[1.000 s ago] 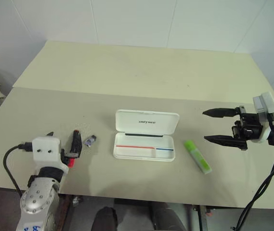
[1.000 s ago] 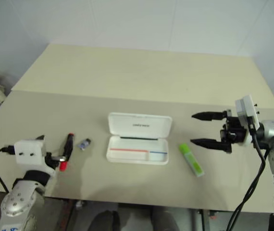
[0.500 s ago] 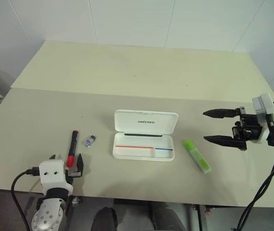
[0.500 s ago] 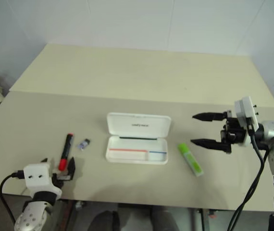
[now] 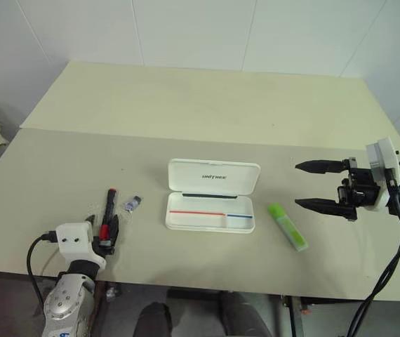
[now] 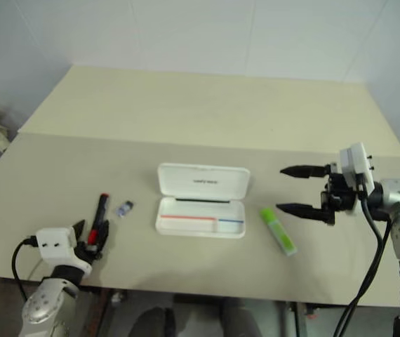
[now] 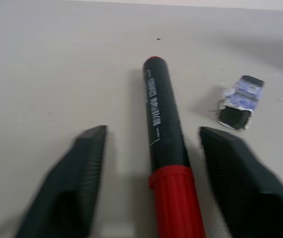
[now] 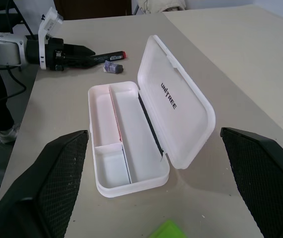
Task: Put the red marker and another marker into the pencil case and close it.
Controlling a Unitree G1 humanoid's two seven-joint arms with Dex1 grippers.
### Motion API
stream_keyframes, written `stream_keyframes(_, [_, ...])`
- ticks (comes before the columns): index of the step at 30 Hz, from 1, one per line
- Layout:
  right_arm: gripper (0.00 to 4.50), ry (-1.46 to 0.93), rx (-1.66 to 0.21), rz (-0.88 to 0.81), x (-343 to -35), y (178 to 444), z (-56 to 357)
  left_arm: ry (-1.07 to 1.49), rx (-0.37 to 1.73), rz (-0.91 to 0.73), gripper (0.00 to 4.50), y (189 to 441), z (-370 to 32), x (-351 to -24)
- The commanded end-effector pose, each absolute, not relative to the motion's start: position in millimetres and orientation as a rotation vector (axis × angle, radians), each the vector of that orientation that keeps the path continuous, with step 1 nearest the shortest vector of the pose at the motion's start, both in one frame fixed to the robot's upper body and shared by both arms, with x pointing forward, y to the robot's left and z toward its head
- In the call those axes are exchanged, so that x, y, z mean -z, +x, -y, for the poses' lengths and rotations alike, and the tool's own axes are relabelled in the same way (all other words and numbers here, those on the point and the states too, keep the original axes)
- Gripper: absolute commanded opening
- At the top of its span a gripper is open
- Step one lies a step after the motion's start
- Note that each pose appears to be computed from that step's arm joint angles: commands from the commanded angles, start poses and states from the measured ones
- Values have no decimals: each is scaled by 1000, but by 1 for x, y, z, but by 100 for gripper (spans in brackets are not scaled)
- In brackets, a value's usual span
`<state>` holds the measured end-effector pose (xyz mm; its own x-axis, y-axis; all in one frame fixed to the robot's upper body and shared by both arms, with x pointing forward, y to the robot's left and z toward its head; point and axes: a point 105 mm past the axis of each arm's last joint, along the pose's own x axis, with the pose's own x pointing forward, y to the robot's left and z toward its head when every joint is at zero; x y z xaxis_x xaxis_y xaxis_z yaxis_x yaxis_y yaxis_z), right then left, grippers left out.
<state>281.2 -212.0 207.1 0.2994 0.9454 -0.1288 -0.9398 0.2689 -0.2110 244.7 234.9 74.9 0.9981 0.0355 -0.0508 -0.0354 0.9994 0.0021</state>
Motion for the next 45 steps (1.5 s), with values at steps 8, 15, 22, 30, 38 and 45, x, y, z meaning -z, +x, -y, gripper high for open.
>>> stream_keyframes(8, [450, -292, -1232, 76, -221, 276, 217, -49, -22, -59, 62, 251, -239, -76])
stream_keyframes(15, [450, -292, -1225, 81, -222, 276, 220, 95, -68, 108, 62, 273, -280, -146])
stream_keyframes(22, [450, -280, -1225, 100, -223, 275, 218, 261, 99, 257, 62, 303, -279, -222])
stream_keyframes(30, [450, -286, -1200, 111, -222, 276, 216, 378, 638, 342, 62, 313, -197, -275])
stream_keyframes(38, [450, -285, -1143, 118, -218, 265, 223, 429, 1166, 260, 62, 290, -112, -269])
stream_keyframes(45, [450, -286, -1100, 114, -216, 255, 229, 467, 1425, 142, 62, 270, -79, -235])
